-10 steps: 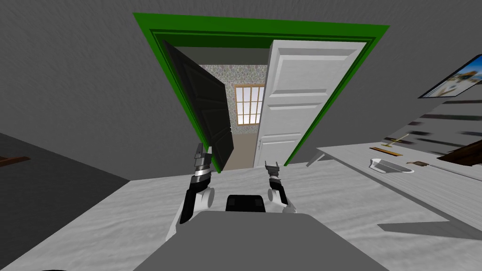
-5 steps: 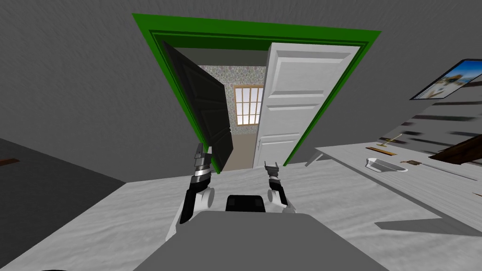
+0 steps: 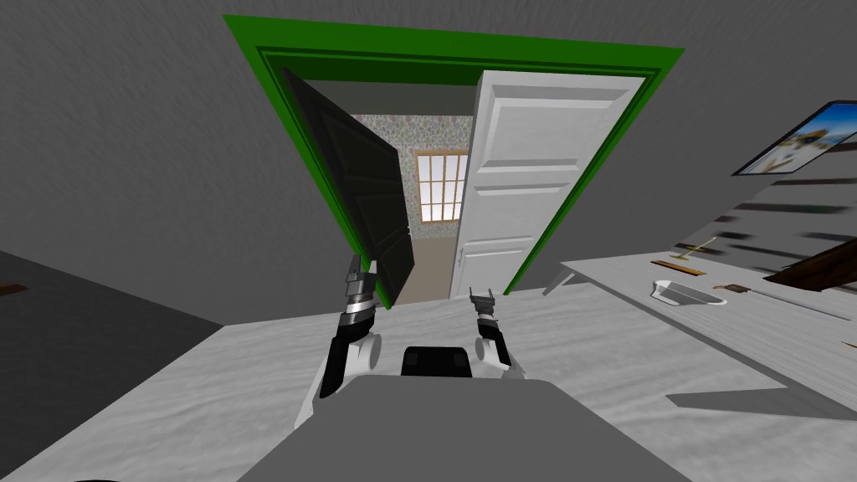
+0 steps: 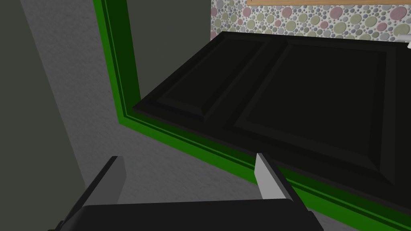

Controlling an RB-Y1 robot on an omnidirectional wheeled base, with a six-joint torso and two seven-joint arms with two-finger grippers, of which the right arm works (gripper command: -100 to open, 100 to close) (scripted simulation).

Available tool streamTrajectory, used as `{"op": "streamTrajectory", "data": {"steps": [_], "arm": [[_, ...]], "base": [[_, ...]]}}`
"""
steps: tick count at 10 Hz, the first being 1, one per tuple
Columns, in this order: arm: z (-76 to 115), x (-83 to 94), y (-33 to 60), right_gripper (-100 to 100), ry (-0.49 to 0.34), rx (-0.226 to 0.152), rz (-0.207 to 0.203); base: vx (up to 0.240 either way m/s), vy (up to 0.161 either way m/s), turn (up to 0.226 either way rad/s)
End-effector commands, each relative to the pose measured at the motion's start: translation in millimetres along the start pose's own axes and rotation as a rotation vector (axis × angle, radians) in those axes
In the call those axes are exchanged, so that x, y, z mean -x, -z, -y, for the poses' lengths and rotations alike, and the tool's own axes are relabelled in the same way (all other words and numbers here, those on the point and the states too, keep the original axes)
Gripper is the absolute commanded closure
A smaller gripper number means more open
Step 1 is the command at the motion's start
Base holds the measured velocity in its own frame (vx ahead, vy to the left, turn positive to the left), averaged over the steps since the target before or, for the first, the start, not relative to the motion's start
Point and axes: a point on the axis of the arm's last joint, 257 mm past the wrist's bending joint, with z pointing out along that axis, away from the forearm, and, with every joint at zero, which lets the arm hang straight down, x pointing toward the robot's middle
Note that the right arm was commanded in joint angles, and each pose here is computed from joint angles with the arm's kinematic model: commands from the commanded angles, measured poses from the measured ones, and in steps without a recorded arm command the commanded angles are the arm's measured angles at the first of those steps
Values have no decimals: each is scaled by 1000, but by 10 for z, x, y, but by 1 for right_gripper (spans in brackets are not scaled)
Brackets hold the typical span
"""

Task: Push the door open

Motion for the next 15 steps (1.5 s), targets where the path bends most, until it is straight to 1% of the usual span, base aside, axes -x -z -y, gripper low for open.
{"op": "streamTrajectory", "data": {"steps": [1,4,5,8,14,15], "arm": [[0,0,0,-100,0,0,0],[0,0,0,-100,0,0,0],[106,50,55,-100,-30,-25,14],[106,50,55,-100,-30,-25,14],[106,50,55,-100,-30,-25,14],[212,92,107,-100,-57,-51,27]], "base": [[0,0,0],[7,-4,-14],[24,-11,-43],[24,-13,-49],[0,4,13],[44,-26,-102]]}}
